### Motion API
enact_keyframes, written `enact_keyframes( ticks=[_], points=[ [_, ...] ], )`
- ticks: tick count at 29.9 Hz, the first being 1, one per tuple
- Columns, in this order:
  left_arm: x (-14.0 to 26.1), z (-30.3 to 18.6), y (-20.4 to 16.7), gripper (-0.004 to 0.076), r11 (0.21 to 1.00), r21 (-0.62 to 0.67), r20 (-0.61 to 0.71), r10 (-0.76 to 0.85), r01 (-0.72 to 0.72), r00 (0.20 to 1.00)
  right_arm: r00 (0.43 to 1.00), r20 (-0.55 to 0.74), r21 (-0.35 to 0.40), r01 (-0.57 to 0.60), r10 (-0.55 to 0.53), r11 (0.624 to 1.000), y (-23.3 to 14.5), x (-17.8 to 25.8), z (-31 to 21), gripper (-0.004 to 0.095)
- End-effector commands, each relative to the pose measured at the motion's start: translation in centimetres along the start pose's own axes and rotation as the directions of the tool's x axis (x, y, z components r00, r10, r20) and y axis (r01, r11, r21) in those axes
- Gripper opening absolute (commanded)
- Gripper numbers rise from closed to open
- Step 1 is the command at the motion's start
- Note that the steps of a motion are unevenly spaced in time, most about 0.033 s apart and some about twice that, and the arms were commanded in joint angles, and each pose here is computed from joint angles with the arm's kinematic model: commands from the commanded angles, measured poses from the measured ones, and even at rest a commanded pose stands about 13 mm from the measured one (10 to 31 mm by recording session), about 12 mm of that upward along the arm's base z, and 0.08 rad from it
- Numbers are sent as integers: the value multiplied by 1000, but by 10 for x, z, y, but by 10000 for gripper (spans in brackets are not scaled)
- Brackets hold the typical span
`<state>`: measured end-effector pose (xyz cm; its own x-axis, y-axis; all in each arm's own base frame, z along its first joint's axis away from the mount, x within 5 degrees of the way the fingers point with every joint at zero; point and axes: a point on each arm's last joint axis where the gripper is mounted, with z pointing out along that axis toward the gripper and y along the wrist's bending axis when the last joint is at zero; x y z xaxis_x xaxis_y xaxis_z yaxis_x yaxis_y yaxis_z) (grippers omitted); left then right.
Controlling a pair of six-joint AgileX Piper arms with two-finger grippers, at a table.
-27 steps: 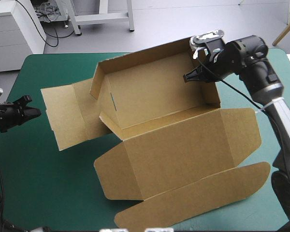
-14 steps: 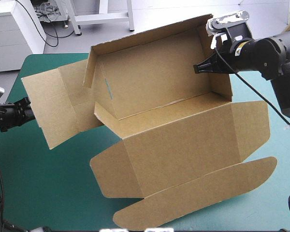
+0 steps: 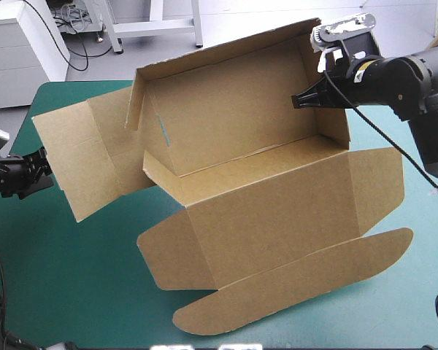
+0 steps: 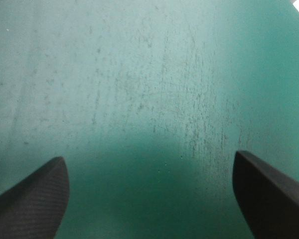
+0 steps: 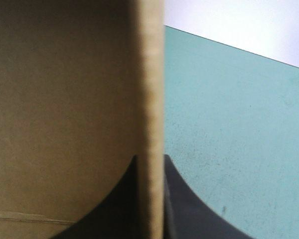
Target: Fold the box
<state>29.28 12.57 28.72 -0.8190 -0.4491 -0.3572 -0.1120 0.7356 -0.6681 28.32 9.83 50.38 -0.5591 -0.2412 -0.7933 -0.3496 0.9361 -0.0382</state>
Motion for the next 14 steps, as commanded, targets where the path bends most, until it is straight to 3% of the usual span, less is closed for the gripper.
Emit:
enact_keyframes(
  ticks=[1, 6, 14],
  points=[
    [0, -14, -30, 653, 981, 158, 47, 107, -113, 993, 985, 172, -16, -9, 12, 1000, 1, -14, -28, -19],
    [-3, -8, -54, 653, 912, 319, 199, 201, -257, 959, 978, 207, -12, -9, 11, 1000, 1, -18, -25, -19],
    [9, 28, -110, 653, 772, 466, 219, 371, -431, 902, 973, 229, -6, -11, 13, 1000, 0, -21, -18, -19]
  ],
)
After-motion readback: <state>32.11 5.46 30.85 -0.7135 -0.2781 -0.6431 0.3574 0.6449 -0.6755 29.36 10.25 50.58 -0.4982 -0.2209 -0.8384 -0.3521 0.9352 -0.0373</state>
